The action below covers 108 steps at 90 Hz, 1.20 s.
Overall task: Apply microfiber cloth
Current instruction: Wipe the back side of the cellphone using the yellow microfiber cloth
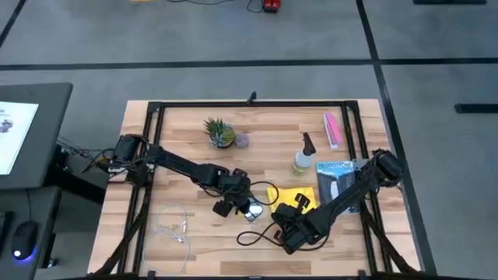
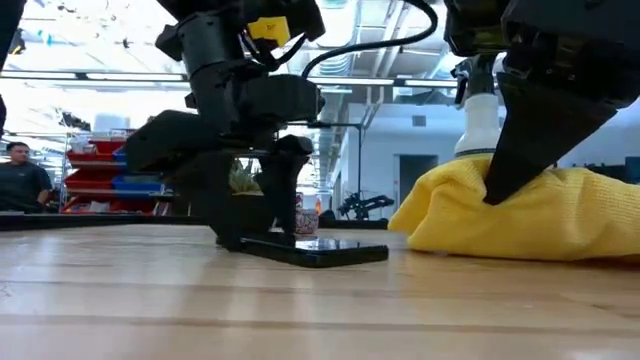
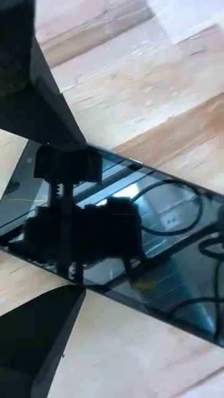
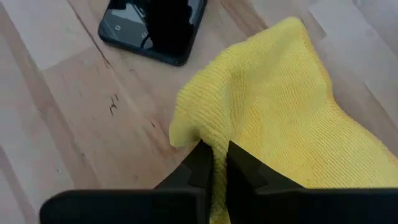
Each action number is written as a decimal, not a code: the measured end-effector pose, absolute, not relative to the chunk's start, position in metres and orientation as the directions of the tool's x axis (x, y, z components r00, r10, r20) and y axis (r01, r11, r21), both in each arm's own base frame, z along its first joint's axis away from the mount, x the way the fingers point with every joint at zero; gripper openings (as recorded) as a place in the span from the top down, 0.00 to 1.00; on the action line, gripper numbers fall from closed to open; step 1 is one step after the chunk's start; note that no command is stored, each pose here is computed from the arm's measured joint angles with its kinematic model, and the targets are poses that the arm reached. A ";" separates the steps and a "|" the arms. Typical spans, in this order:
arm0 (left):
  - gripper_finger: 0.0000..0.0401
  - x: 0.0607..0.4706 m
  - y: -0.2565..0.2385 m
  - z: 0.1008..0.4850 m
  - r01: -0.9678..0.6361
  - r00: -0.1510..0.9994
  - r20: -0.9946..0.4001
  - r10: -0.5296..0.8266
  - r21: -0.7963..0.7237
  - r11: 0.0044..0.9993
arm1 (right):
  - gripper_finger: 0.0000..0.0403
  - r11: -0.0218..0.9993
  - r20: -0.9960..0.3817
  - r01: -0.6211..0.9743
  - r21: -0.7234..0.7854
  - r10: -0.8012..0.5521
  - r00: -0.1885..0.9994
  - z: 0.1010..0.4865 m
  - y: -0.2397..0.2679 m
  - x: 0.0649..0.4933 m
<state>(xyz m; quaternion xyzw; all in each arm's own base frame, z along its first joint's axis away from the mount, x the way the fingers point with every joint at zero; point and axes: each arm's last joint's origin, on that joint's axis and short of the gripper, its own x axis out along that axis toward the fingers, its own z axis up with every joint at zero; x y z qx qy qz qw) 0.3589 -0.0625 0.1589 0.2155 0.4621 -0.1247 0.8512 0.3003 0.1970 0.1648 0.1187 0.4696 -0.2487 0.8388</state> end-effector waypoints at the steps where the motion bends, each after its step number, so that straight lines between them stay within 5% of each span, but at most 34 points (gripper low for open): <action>1: 0.13 0.359 -0.063 0.159 0.414 0.542 -0.840 -0.013 0.254 0.874 | 0.97 0.848 -0.847 0.529 -0.034 -0.306 0.435 0.165 0.197 0.300; 73: 0.13 0.353 -0.059 0.157 0.392 0.480 -0.876 0.052 0.268 0.880 | 0.97 0.854 -0.844 0.520 -0.028 -0.299 0.445 0.165 0.197 0.302; 108: 0.13 0.353 -0.059 0.157 0.610 0.479 -0.877 0.049 0.373 0.699 | 0.97 0.854 -0.844 0.520 -0.026 -0.298 0.447 0.165 0.197 0.302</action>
